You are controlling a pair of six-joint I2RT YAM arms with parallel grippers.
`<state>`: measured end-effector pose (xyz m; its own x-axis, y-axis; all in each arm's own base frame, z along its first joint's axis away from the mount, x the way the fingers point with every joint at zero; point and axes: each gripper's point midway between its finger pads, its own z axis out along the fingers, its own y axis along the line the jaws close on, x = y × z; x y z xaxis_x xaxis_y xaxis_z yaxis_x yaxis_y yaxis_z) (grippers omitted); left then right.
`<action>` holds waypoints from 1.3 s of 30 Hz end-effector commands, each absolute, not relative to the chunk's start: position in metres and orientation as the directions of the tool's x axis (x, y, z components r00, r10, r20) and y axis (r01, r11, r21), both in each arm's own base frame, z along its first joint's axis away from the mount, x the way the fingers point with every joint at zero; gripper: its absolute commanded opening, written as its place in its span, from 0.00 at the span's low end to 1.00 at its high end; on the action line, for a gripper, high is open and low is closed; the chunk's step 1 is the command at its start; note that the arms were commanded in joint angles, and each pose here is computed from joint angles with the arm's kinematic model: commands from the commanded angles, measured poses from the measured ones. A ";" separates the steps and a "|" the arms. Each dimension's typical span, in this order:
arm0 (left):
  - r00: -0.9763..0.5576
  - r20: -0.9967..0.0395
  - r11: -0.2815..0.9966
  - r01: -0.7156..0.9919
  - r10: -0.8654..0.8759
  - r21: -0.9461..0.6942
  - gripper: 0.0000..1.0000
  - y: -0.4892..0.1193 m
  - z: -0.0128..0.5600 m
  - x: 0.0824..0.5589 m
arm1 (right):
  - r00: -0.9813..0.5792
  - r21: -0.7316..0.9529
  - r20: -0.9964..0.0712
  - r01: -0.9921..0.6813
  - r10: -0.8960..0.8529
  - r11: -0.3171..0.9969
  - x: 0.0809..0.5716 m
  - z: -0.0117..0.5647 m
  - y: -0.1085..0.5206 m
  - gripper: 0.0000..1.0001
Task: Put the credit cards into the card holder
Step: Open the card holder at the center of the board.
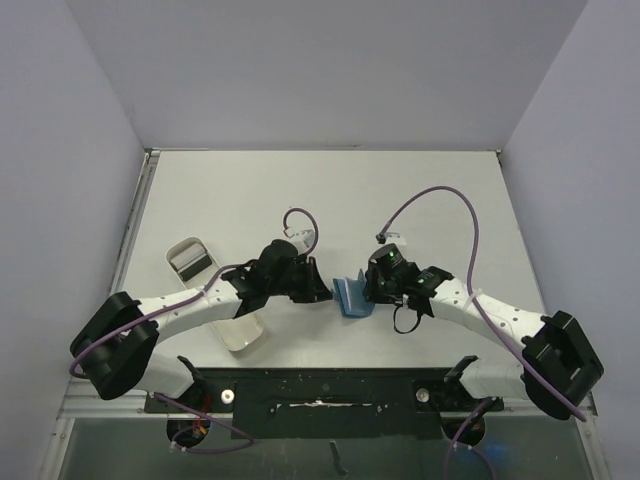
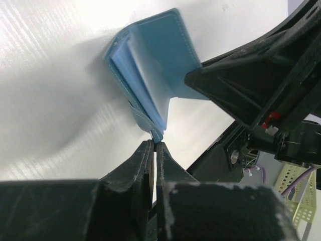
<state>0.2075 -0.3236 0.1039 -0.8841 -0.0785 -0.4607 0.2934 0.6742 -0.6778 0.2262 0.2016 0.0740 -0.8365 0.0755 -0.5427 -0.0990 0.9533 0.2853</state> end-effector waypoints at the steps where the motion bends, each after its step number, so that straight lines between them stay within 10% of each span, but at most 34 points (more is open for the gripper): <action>1: -0.870 -0.480 0.697 0.275 -0.114 -0.663 0.00 -0.317 0.108 0.216 | -0.814 0.304 -0.571 -0.092 0.104 0.948 0.234 0.074 0.194 0.13; 5: -0.875 -0.460 0.747 0.206 -0.147 -0.632 0.02 -0.303 0.097 0.218 | -0.805 0.363 -0.576 -0.100 0.139 0.926 0.228 0.074 0.190 0.00; 18: -0.852 -0.440 0.524 0.247 -0.284 -0.815 0.58 -0.300 0.136 0.227 | -0.798 0.499 -0.556 -0.096 0.233 0.861 0.218 0.061 0.177 0.00; 39: -0.863 -0.422 0.550 0.217 -0.279 -0.806 0.67 -0.332 0.102 0.270 | -0.787 0.514 -0.575 -0.136 0.222 0.847 0.217 0.066 0.174 0.00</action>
<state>0.2363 -0.3231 0.0767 -0.9196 -0.2077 -0.3335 0.1697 0.5555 -0.8140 0.2084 0.1692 0.0539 -0.8132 0.2275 -0.5357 -0.0916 0.8590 0.5037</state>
